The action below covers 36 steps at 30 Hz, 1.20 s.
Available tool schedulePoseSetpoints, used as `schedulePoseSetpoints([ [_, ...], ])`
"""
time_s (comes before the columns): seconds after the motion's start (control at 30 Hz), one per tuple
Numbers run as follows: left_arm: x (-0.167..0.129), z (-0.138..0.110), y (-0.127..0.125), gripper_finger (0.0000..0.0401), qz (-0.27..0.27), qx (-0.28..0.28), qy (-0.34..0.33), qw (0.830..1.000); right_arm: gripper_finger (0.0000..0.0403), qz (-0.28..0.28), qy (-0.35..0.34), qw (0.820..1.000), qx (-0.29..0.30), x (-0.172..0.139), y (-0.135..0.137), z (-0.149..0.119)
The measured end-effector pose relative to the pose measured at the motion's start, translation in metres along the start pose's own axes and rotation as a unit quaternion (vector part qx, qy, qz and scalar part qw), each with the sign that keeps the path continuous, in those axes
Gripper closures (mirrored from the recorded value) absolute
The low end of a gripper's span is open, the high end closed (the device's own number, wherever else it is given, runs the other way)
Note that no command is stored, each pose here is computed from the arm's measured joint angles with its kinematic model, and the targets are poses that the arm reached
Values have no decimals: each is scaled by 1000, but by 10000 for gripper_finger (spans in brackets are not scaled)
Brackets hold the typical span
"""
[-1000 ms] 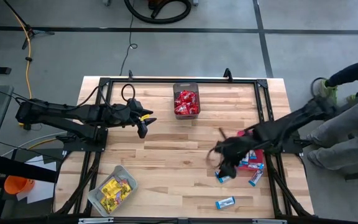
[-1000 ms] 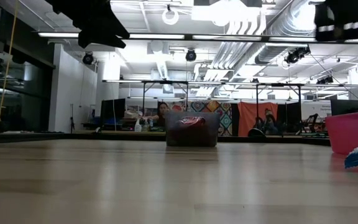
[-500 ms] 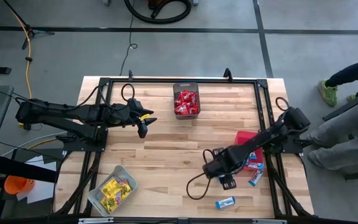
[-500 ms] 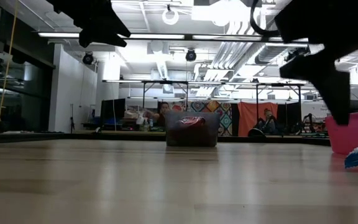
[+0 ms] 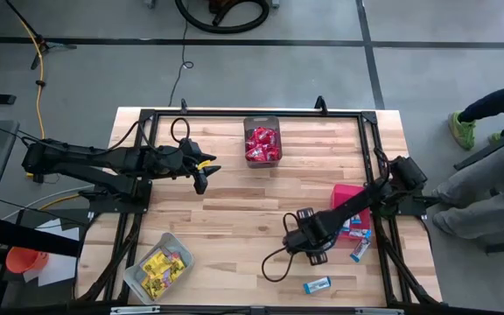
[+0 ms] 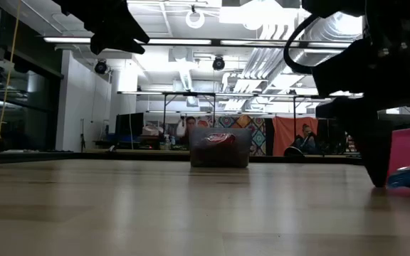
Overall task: Sort candy
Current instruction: Put the white chocolate candy into the red bin
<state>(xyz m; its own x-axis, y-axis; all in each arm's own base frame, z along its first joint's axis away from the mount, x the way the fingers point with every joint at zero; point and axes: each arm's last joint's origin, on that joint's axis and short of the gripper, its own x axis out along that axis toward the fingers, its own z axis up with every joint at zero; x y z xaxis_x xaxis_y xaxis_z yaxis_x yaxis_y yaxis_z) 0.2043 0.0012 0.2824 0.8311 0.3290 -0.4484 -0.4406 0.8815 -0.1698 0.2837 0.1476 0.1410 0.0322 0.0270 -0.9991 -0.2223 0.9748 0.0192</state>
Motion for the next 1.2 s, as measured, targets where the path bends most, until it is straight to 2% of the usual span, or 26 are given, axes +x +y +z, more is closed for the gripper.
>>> schedulePoseSetpoints([
  [0.1, 0, 0, 0, 236, 0, 0, 0, 1000, 152, -28, -14, 999, 10, 0, -3, 2],
  [0.2, 0, 0, 0, 236, 0, 0, 0, 1000, 190, -36, -22, 999, 17, -1, -7, 4],
  [0.27, 0, 0, 0, 236, 0, 0, 0, 1000, 231, -38, -25, 999, 20, -2, -9, 6],
  [0.43, 0, 0, 0, 236, 0, 0, 0, 1000, 366, -32, -30, 999, 29, -5, -16, 11],
  [0.47, 0, 0, 0, 236, 0, 0, 0, 1000, 381, -25, -31, 999, 32, -6, -17, 12],
  [0.67, 0, 0, 0, 236, 0, 0, 0, 1000, 371, -25, -67, 996, 45, -29, -26, 11],
  [0.8, 0, 0, 0, 236, 0, 0, 0, 1000, 393, -29, -99, 993, 54, -56, -37, 4],
  [0.93, 0, 0, 0, 236, 0, 0, 0, 1000, 394, -63, -145, 983, 90, -91, -54, -10],
  [1.07, 0, 1, 0, 236, -2, 1, -6, 1000, 394, -74, -243, 954, 160, -132, -77, -24],
  [1.2, 0, 7, -3, 236, -12, 7, -33, 999, 394, -47, -379, 902, 202, -164, -99, -28],
])
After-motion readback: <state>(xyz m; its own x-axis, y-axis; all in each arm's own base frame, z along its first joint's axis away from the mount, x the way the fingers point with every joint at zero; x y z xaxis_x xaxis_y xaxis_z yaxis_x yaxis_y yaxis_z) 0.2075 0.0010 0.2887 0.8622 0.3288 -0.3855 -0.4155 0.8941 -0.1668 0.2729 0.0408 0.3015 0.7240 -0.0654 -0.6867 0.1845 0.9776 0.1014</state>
